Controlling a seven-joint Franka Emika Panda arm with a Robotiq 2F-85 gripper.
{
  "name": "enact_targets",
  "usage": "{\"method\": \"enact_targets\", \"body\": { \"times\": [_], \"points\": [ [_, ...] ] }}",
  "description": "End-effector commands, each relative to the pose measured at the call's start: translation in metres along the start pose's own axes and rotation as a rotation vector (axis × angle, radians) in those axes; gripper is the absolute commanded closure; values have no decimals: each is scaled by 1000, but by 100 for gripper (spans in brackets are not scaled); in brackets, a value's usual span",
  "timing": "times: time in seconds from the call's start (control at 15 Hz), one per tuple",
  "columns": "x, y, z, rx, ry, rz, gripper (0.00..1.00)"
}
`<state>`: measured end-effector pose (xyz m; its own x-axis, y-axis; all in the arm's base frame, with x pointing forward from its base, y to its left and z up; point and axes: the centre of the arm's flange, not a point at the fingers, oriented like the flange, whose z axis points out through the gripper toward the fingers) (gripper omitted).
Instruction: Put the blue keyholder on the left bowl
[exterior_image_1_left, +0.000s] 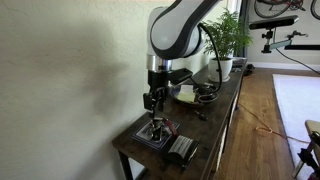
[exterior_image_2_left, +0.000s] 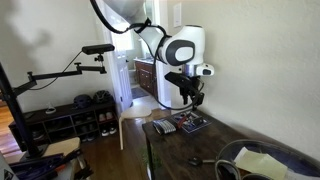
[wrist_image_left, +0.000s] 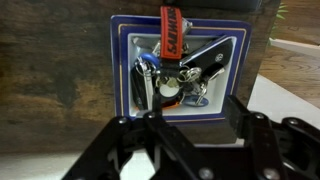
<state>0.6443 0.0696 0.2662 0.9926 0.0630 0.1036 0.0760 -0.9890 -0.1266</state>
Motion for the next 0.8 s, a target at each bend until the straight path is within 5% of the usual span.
{"method": "enact_targets", "body": {
  "times": [0.0, 0.47, 0.53, 0.73],
  "points": [
    [-24, 10, -38, -14, -51, 56, 3],
    [-51, 26, -70, -56, -45, 117, 0],
    [-24, 24, -55, -29, -34, 86, 0],
    [-33, 28, -60, -34, -36, 97, 0]
  ]
}}
